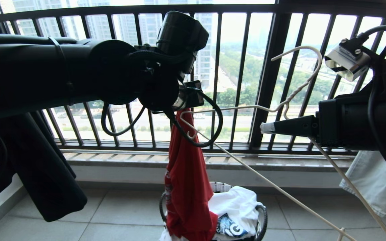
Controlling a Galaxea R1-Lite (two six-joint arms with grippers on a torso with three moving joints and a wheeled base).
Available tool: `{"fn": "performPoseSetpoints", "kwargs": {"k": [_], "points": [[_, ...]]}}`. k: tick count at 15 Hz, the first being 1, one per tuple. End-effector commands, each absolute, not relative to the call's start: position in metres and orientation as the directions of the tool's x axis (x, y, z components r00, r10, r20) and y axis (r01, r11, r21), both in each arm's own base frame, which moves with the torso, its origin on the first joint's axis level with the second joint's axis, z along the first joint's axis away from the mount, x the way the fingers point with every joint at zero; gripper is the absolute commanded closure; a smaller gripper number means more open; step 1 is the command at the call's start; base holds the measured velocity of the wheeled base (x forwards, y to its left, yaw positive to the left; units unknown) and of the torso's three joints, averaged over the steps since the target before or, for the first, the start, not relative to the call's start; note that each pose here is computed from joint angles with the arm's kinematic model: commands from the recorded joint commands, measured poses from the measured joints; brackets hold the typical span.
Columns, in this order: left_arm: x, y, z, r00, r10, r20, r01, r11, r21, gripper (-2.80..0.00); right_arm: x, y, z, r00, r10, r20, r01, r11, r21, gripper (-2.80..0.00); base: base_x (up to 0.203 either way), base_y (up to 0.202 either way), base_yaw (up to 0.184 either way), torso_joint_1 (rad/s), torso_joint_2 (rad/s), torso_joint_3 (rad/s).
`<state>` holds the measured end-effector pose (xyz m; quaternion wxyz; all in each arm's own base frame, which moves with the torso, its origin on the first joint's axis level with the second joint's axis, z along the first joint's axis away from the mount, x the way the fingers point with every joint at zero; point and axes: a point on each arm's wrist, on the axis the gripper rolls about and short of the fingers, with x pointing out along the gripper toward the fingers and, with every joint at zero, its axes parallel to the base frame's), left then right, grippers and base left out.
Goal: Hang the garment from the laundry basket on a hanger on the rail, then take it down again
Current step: Hang the clothes on the clothes rack
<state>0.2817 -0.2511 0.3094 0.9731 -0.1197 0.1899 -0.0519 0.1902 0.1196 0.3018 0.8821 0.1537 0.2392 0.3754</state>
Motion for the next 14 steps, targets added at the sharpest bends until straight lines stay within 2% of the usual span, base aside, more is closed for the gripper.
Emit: {"fn": "performPoseSetpoints", "kwargs": {"k": [1,8,14], "points": [[0.28,-0.25,0.311,0.923,-0.143,-0.356,0.052,0.966,-0.255,0.0,0.195,0.12,0.302,0.656,0.693,-0.3,-0.556,0.712,0.428,0.0,0.0,0.0,0.0,0.0,0.0,0.0],[0.279,-0.248,0.312,0.924,-0.143,-0.355,0.052,0.966,-0.255,0.0,0.199,0.121,0.301,0.699,0.647,-0.305,-0.52,0.753,0.404,0.0,0.0,0.0,0.0,0.0,0.0,0.0],[0.274,-0.244,0.319,0.93,-0.143,-0.338,0.052,0.963,-0.266,0.0,0.21,0.124,0.292,0.695,0.597,-0.4,-0.47,0.799,0.376,0.0,0.0,0.0,0.0,0.0,0.0,0.0]]}}
